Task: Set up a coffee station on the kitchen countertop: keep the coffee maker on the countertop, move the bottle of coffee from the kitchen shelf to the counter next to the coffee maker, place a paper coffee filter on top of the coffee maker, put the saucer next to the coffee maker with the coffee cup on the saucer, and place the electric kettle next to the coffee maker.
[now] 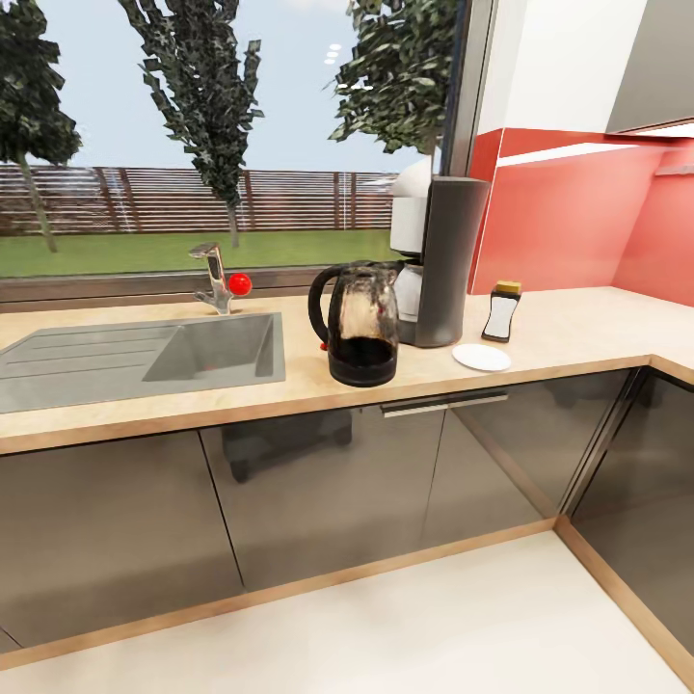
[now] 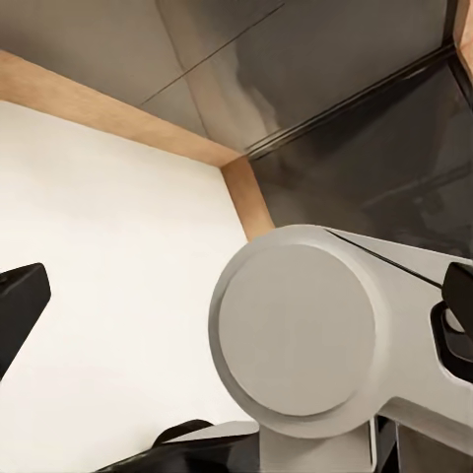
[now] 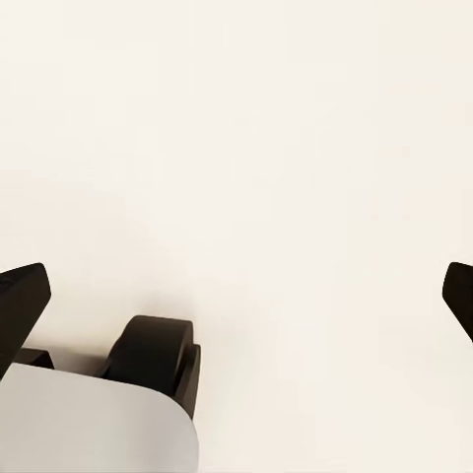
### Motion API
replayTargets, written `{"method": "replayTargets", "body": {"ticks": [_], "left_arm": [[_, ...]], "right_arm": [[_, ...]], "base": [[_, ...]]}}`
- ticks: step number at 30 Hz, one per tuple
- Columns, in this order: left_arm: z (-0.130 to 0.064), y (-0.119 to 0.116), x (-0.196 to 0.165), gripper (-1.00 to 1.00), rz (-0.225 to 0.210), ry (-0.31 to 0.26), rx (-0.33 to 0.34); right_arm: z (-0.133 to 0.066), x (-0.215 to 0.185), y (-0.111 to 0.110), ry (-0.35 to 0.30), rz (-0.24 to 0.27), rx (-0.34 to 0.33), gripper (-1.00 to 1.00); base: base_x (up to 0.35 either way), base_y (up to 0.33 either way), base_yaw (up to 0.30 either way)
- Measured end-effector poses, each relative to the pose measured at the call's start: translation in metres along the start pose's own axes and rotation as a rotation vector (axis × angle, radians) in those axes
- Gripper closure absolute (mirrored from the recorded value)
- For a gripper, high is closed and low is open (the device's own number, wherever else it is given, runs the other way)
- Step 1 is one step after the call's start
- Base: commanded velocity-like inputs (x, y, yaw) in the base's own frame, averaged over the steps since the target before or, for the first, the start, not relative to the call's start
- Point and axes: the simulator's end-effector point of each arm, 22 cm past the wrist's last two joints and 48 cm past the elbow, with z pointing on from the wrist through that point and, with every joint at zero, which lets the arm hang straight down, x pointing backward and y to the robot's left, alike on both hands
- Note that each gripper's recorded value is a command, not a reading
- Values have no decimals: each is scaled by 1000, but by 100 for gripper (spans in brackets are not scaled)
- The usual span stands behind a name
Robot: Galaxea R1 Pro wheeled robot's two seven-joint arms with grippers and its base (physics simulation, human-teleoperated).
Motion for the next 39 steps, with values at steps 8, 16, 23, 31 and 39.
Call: {"method": "replayTargets", "body": {"ticks": [8, 16, 23, 31, 39], "left_arm": [[0, 0, 0, -100, -1, 0, -2], [0, 0, 0, -100, -2, 0, -3], [0, 0, 0, -100, -2, 0, -3], [0, 1, 0, -100, -4, -1, -4], [0, 1, 0, -100, -5, 0, -5]], "right_arm": [[0, 0, -1, 1, 0, 1, -100], [0, 1, 0, 3, 1, -1, -100], [0, 1, 0, 2, 1, -1, -100], [0, 0, 0, 1, 3, 0, -100], [0, 0, 0, 1, 2, 0, -100]], "base": [[0, 0, 0], [0, 0, 0], [0, 0, 0], [0, 0, 105], [0, 0, 247]]}}
